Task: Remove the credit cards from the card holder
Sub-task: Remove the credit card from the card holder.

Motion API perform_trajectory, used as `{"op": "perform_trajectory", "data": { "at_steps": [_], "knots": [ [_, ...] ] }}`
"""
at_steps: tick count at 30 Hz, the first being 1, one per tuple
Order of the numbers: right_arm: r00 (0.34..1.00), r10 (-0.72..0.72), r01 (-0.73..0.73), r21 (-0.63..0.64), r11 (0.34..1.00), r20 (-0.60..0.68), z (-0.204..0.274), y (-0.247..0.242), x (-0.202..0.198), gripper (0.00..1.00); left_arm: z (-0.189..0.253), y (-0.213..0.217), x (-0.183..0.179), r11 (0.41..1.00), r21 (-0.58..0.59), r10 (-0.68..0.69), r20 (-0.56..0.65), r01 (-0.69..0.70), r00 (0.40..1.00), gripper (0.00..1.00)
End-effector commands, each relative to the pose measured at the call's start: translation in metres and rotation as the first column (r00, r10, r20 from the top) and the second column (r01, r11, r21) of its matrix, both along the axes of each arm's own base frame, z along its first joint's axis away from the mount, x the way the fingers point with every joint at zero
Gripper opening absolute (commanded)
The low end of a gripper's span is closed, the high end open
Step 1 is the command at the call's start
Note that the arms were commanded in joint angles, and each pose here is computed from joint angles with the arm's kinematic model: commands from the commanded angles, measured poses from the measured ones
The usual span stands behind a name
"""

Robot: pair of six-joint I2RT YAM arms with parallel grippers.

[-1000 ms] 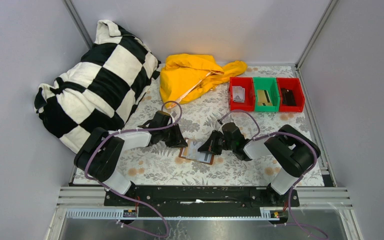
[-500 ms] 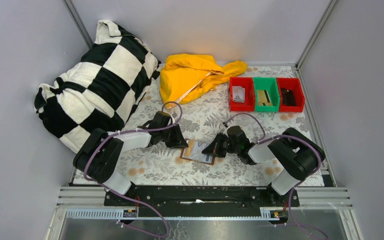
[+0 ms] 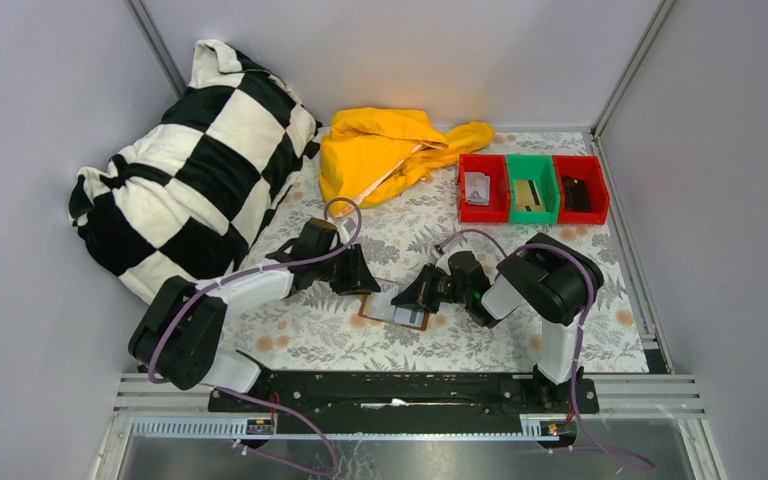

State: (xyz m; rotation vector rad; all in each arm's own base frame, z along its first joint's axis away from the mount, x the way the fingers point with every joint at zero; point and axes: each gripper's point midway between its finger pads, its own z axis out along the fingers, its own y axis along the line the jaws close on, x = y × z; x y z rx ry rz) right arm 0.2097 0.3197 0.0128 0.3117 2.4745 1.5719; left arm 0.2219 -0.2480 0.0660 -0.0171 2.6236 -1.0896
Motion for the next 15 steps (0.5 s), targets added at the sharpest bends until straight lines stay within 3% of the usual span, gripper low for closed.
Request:
{"op": "perform_trajectory", "data": {
  "at_steps": [1, 15],
  "knots": [
    [0.999, 0.006, -0.007, -0.022, 1.0, -0.031, -0.008, -0.001, -0.002, 0.0, 0.006, -0.016, 0.002, 0.996, -0.079, -0.049, -0.002, 0.048, 0.999, 0.37],
    [0.999, 0.001, -0.003, -0.051, 0.999, -0.037, -0.011, -0.01, -0.011, 0.0, -0.047, 0.0, 0.009, 0.996, 0.083, 0.048, -0.095, -0.04, 0.994, 0.33]
  ]
}}
